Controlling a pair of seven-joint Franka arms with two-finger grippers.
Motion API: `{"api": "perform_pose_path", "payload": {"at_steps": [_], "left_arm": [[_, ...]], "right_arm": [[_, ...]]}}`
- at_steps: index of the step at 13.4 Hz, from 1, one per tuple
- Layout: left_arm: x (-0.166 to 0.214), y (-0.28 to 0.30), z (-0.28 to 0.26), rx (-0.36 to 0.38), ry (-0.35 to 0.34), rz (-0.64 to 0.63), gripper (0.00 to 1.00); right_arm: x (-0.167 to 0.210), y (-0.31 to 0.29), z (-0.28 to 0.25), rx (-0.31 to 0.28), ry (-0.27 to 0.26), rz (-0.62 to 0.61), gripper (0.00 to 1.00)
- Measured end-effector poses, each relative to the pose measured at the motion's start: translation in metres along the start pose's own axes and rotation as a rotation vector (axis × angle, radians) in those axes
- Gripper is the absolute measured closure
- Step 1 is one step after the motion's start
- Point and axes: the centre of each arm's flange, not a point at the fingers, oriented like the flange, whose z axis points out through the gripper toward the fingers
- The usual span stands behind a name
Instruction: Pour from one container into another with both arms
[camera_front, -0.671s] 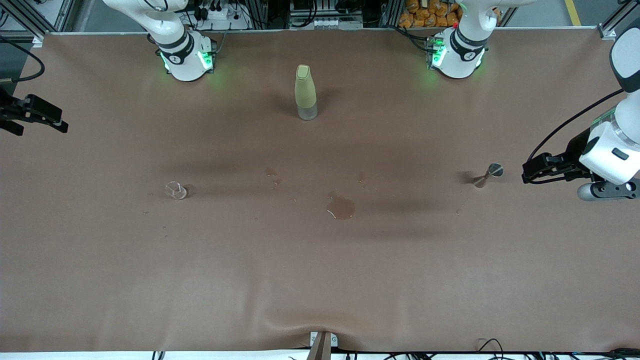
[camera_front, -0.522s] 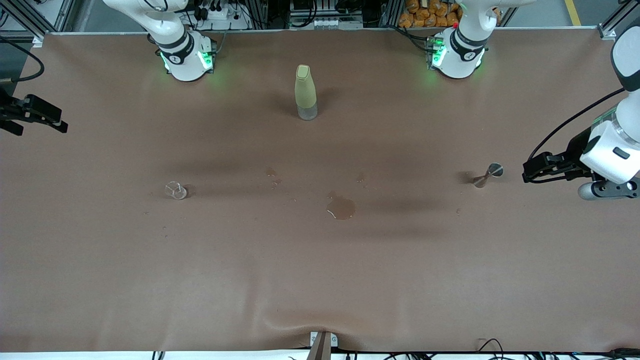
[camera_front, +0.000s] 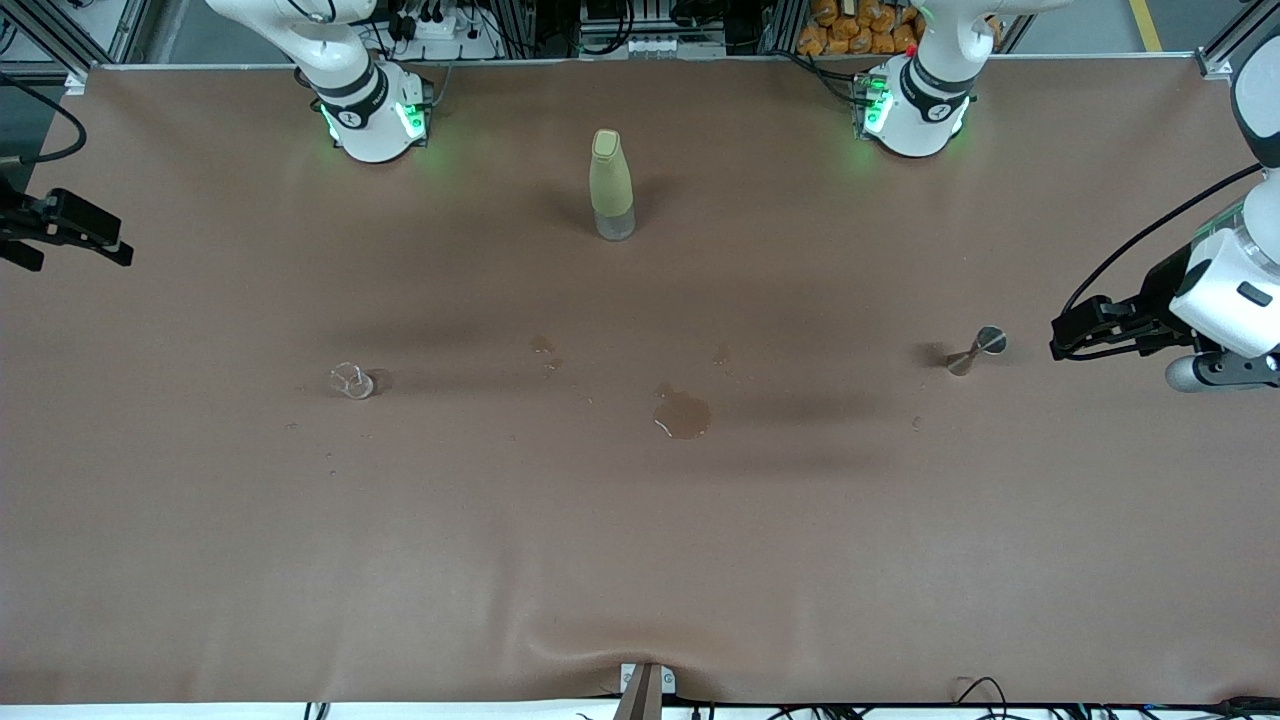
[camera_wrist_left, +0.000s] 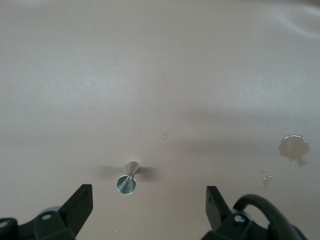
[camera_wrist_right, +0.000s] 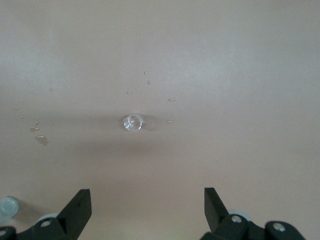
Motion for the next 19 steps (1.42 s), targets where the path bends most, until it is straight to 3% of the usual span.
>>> {"api": "perform_pose_path", "payload": {"at_steps": [19], "left_arm": [[-0.0030, 0.0017, 0.0030, 0.003, -0.026, 0.004, 0.00]], "right_arm": [[-0.0001, 0.0014, -0.0025, -0.002, 0.006, -0.005, 0.00]]}}
